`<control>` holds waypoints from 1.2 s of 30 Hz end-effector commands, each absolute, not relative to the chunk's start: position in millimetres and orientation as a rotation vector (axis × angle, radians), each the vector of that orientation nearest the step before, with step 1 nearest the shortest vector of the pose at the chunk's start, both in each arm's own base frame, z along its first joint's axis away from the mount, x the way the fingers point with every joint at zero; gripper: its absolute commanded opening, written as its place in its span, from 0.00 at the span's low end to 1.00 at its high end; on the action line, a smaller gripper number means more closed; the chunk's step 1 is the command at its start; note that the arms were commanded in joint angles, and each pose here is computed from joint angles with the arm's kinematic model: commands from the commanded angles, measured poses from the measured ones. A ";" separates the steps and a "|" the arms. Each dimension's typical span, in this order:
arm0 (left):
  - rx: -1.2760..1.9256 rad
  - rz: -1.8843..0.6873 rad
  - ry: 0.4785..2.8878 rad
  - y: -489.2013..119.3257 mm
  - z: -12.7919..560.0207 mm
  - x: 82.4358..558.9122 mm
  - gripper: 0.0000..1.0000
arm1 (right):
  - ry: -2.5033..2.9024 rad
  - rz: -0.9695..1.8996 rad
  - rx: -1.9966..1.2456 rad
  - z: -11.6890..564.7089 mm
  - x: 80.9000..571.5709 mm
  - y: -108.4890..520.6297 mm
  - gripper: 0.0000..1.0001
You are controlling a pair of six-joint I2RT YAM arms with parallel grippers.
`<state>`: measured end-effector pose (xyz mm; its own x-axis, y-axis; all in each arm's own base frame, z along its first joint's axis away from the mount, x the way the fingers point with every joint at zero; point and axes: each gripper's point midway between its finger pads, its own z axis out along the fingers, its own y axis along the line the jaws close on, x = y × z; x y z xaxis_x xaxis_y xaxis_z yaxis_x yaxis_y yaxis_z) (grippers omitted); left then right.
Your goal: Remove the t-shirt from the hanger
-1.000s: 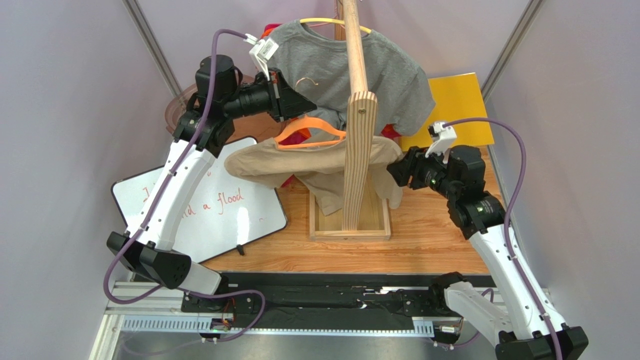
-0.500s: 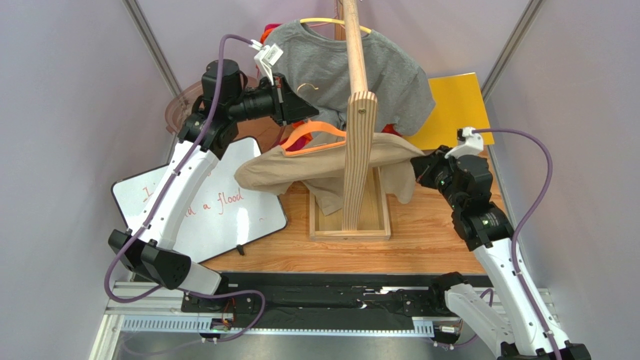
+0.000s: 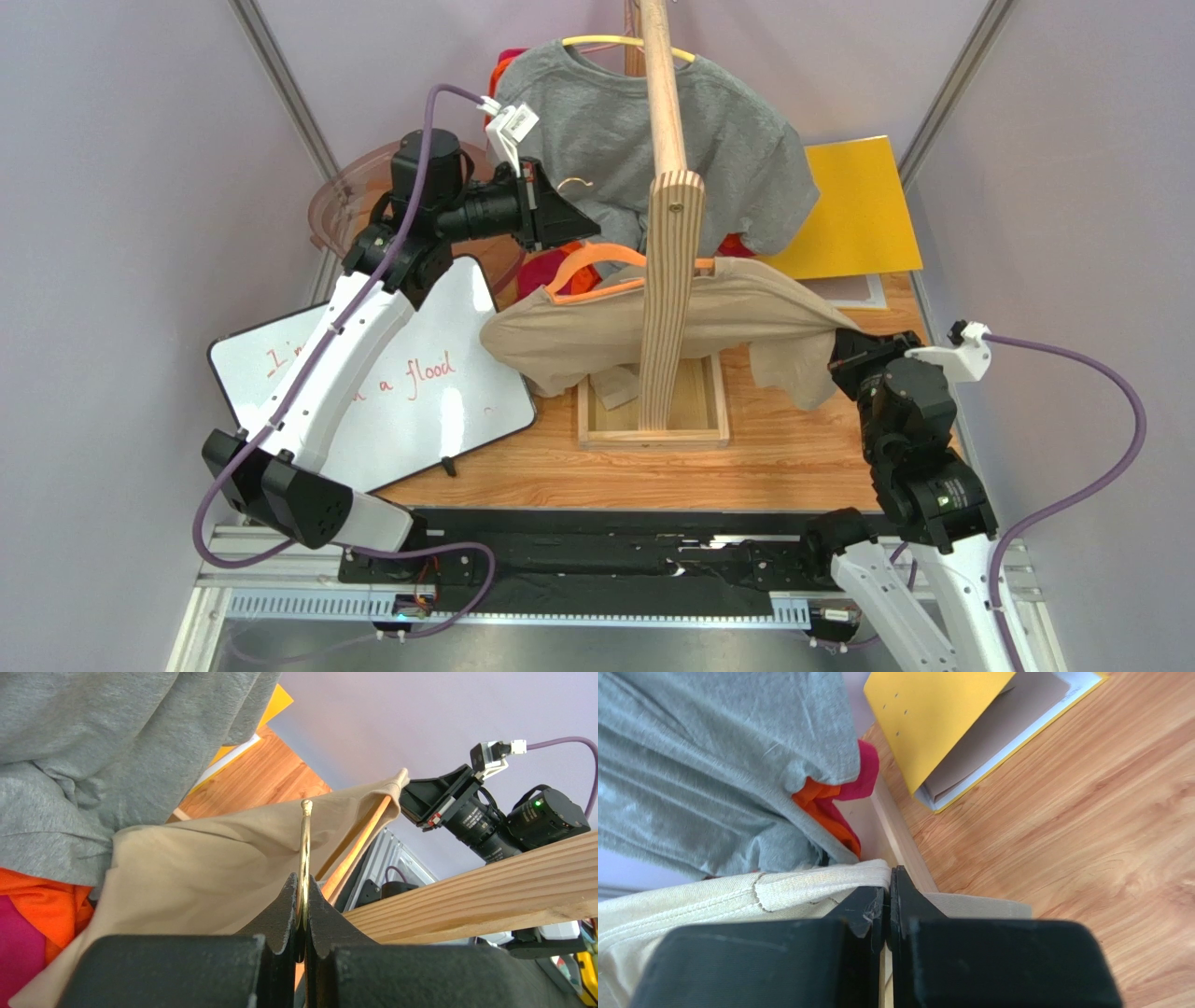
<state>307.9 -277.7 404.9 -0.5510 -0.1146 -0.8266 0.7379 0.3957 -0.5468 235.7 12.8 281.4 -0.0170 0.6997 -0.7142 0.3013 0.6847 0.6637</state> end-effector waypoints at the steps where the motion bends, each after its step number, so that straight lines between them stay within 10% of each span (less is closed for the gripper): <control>1: 0.516 -1.194 1.653 -257.8 449.3 305.9 0.00 | 1.518 0.072 0.984 272.1 216.8 -43.7 0.00; 5: 0.570 -1.288 1.615 -268.1 458.5 299.7 0.00 | 1.702 0.260 0.549 290.1 251.4 20.4 0.01; 9: 0.616 -1.329 1.669 -286.0 448.2 304.6 0.00 | 1.841 0.423 0.194 306.7 255.1 73.9 0.54; 17: 0.680 -1.313 1.707 -309.8 447.6 312.7 0.00 | 1.648 0.501 -0.018 405.7 246.0 92.1 0.93; 29: 0.795 -1.330 1.772 -333.2 427.4 304.9 0.00 | 1.610 0.864 -0.685 433.6 281.9 195.1 0.86; 36: 0.859 -1.382 1.743 -341.2 433.0 287.4 0.00 | 1.531 1.068 -0.851 416.9 279.2 223.0 0.64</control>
<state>308.1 -337.7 400.1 -0.5740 0.0633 -0.8164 0.7940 0.2866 -0.5361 305.8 206.4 387.8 -0.3442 0.0031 -0.9389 -0.7847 0.5481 0.2895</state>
